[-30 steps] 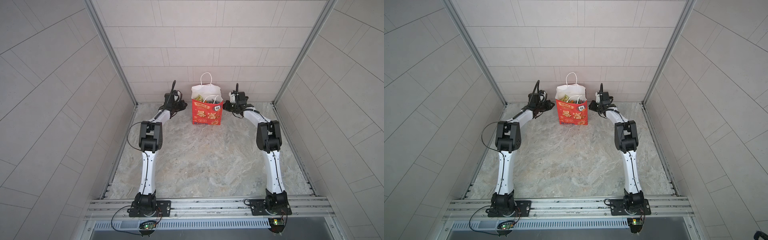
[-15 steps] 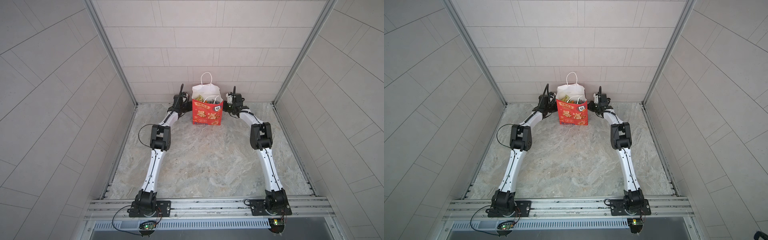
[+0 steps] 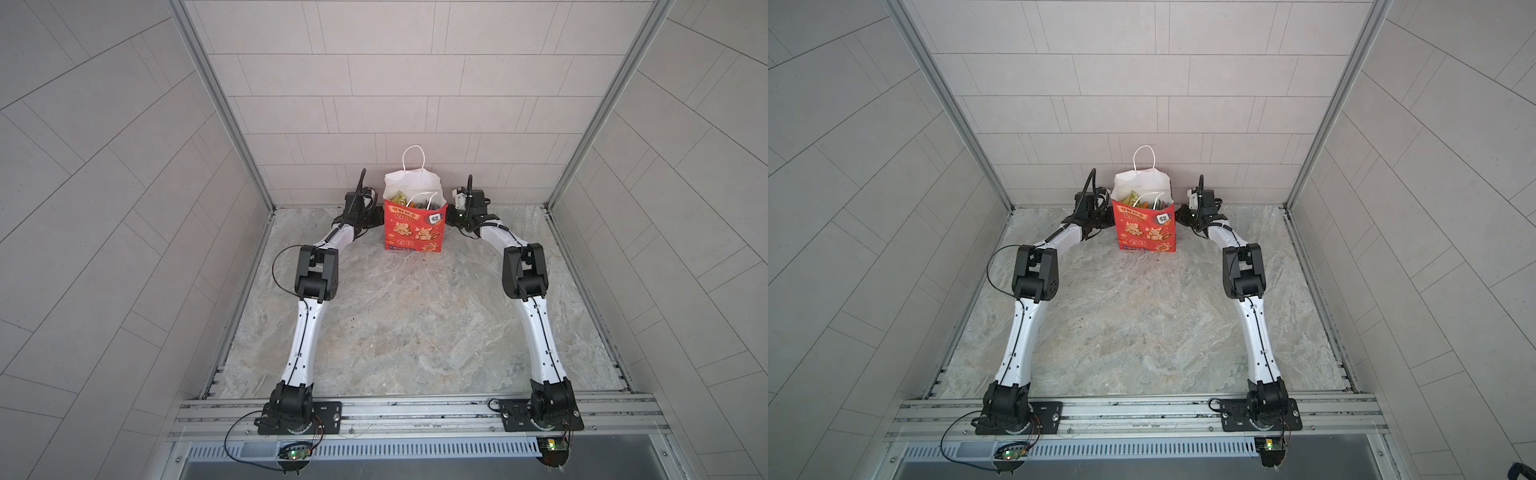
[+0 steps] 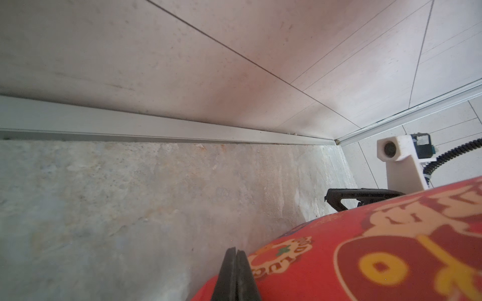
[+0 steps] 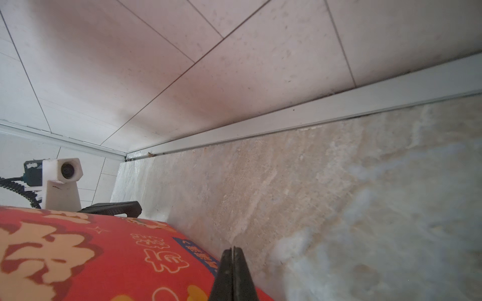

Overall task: Take the snacks out of the paper bag
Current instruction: Move the paper bag to the top-center of the table.

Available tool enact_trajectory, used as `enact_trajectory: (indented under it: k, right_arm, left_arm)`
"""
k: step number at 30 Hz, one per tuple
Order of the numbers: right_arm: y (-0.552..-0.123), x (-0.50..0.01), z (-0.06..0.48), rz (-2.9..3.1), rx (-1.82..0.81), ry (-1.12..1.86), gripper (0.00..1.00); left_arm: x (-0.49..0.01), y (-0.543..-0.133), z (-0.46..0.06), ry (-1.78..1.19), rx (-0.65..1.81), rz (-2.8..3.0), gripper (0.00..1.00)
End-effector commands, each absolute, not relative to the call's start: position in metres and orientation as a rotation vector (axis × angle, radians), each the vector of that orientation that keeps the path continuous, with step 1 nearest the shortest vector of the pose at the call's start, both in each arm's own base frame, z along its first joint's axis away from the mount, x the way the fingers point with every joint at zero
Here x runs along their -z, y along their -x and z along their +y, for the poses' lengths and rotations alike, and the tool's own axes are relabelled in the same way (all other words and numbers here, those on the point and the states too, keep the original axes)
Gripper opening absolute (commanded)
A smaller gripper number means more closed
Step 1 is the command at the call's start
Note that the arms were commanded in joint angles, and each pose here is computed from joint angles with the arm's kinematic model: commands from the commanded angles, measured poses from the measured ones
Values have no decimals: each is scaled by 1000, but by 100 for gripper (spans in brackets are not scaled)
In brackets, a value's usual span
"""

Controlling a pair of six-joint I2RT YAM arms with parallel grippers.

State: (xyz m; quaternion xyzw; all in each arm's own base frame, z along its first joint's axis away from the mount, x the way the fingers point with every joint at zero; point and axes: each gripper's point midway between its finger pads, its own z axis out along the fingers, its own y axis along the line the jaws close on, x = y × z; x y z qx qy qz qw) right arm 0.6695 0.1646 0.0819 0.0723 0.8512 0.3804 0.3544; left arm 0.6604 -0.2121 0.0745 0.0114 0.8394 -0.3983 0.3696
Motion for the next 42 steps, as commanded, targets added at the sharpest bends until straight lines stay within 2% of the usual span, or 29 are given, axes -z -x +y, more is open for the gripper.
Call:
enact_trajectory:
  k: [1, 18, 27, 35, 42]
  right_arm:
    - [-656, -129, 181, 2134, -1029, -100, 4]
    - [-592, -136, 169, 2029, -1060, -188, 4]
    - [-620, -123, 131, 2138, -887, -312, 4]
    - [-643, -84, 153, 2229, -937, -241, 3]
    - [-645, -68, 180, 2258, -1013, -162, 3]
  left_arm:
    - [-123, -646, -229, -135, 1063, 2066, 0]
    - [-158, -577, -211, -114, 1026, 1942, 0]
    - [-138, -610, -188, -48, 911, 2031, 0]
    - [-83, -626, -197, 8, 940, 2139, 0]
    - [-69, -628, -203, 6, 942, 2156, 0]
